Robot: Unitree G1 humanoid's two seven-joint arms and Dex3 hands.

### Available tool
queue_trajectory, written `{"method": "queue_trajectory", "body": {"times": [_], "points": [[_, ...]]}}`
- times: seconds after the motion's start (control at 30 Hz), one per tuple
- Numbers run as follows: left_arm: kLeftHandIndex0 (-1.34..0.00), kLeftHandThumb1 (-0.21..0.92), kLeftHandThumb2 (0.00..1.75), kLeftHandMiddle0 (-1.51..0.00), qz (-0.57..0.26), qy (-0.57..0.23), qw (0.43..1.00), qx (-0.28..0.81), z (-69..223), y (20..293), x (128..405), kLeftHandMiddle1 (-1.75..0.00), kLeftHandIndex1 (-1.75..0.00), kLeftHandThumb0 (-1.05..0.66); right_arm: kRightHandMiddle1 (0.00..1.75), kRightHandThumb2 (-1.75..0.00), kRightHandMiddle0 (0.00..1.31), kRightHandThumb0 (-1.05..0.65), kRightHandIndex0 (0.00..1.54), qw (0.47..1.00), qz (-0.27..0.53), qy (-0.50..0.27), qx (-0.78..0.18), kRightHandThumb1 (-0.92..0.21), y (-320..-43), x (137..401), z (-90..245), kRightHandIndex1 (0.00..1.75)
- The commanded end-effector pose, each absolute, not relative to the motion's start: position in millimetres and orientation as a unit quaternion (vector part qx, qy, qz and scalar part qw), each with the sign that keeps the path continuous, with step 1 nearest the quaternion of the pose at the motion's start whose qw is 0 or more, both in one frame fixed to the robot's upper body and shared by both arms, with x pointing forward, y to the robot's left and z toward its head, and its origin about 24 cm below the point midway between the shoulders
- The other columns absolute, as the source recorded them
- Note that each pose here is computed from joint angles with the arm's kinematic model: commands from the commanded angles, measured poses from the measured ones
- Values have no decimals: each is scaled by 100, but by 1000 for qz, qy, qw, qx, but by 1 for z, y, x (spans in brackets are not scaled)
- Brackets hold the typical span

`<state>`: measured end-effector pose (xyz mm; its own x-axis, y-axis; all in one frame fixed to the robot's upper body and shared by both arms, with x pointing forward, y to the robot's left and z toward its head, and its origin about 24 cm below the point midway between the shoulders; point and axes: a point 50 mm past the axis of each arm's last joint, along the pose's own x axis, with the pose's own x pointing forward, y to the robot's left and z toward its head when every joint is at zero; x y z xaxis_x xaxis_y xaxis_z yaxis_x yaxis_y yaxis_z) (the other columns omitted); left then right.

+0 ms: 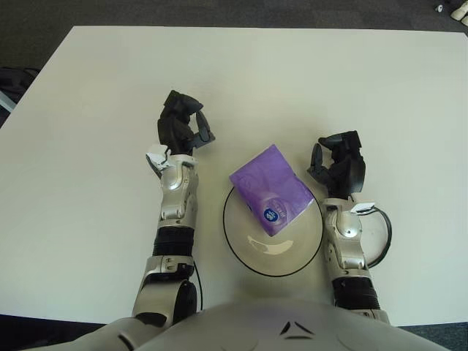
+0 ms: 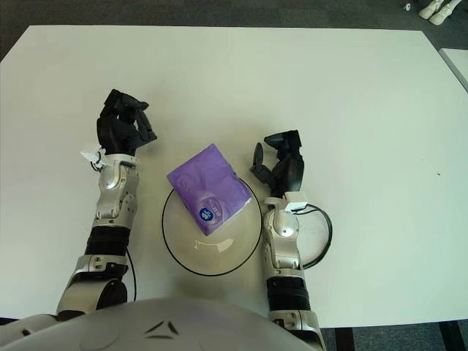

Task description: Put the tissue paper into the plate.

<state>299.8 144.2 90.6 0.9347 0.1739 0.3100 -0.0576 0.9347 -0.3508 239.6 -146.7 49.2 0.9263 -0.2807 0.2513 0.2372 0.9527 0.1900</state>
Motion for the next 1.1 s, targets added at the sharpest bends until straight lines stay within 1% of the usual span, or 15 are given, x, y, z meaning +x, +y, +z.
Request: {"method": "queue_trajectory", "body": {"times": [0.0,0.17,0.27,0.43,0.8,1.07], "points": [[-69,22,144,-110,46,-136,976,-161,76,146,294,-175,-175,-52,175,-97,39,-40,58,983,-147,-69,88,-60,-146,227,22,147],[-71,20,147,-112,28,-121,981,-146,71,147,292,-175,-175,-53,175,-97,39,-40,58,982,-149,-69,90,-60,-147,226,22,147],[-72,19,148,-113,9,-102,987,-125,63,147,288,-175,-175,-53,175,-97,39,-40,59,981,-154,-73,89,-60,-147,226,22,147],[-71,20,147,-112,-5,-78,992,-103,56,148,283,-175,-175,-53,175,-98,40,-40,59,981,-156,-77,91,-59,-146,225,23,147],[-66,25,140,-107,-30,-48,996,-72,43,149,271,-175,-175,-51,175,-100,41,-40,60,980,-157,-75,98,-58,-147,224,24,147],[-64,28,137,-104,-25,-19,998,-58,33,150,264,-175,-175,-49,175,-102,42,-41,61,981,-152,-79,94,-56,-147,223,25,147]]}}
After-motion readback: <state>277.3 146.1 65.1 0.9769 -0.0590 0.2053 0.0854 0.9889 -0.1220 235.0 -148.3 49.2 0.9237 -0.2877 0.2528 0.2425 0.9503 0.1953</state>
